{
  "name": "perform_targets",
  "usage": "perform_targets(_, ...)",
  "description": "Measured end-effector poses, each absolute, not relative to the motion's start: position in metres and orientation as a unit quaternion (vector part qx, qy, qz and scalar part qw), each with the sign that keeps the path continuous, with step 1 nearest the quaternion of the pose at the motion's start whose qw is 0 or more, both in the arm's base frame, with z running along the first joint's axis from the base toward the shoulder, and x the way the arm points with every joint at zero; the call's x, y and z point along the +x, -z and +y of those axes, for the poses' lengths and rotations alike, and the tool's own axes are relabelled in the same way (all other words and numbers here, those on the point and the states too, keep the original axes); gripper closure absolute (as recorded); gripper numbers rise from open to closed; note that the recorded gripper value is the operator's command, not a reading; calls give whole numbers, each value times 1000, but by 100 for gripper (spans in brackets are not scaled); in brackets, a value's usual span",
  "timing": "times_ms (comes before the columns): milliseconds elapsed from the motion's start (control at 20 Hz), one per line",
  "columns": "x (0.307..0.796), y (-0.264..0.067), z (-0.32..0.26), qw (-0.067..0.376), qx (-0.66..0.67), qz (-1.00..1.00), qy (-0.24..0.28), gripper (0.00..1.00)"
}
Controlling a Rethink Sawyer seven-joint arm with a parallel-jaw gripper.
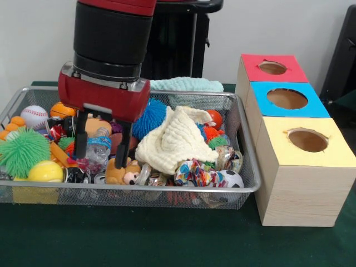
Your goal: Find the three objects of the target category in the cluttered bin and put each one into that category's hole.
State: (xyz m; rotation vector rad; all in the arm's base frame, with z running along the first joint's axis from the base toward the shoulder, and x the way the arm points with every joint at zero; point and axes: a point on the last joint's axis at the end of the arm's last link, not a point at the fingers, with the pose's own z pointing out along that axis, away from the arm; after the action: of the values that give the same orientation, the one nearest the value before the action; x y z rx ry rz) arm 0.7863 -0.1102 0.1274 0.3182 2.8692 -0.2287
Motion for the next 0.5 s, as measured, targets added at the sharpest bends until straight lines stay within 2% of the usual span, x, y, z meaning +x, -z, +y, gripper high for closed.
perform_targets(500,730,-79,-110,87,117,986,78,0)
